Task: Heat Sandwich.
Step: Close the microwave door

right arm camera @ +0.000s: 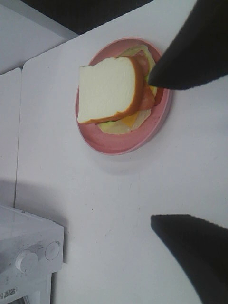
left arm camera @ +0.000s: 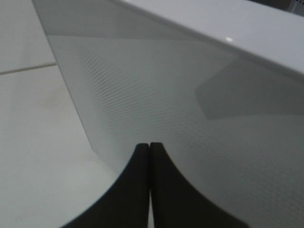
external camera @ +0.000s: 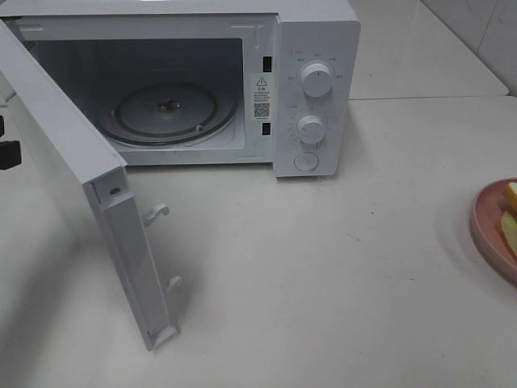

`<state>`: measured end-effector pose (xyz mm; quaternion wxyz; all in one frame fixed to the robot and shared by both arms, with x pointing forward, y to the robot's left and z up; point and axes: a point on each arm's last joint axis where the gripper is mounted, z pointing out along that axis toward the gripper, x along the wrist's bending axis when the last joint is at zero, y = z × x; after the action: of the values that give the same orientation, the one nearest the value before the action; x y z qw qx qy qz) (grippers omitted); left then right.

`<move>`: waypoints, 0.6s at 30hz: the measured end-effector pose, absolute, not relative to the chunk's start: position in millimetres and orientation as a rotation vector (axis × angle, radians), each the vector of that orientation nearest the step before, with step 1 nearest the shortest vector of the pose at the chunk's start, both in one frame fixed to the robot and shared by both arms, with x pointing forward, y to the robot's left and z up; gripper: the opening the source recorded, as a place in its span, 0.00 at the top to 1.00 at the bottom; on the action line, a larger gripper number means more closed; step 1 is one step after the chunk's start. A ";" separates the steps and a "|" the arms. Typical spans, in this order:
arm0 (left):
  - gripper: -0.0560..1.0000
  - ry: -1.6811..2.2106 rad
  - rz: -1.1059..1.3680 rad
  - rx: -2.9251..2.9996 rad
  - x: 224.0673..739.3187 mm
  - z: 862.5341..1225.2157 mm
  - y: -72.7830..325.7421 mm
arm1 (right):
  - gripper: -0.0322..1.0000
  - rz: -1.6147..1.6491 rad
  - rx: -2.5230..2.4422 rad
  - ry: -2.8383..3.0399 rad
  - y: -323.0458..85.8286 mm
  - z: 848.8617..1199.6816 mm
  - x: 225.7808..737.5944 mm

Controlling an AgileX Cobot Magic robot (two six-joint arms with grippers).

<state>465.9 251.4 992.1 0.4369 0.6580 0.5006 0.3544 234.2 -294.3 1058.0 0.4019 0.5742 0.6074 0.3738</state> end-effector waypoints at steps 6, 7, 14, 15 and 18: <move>0.95 1.180 0.882 1.595 466.6 996.5 241.9 | 0.28 0.945 1.451 1.535 -294.3 1058.0 234.2; 0.95 1.177 0.881 1.582 467.4 996.5 240.9 | 0.28 0.945 1.451 1.535 -294.3 1058.0 234.2; 0.95 1.222 0.853 1.562 476.2 979.0 230.3 | 0.28 0.945 1.451 1.535 -294.3 1058.0 234.2; 0.95 1.221 0.859 1.564 477.1 976.9 228.5 | 0.28 0.945 1.451 1.535 -294.3 1058.0 234.2; 0.95 1.207 0.867 1.575 477.6 972.7 221.3 | 0.28 0.945 1.451 1.535 -294.3 1058.0 234.2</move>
<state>477.6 221.3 972.7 0.4689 0.6424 0.4924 0.3537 234.2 -294.3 1058.0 0.4019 0.5742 0.6074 0.3738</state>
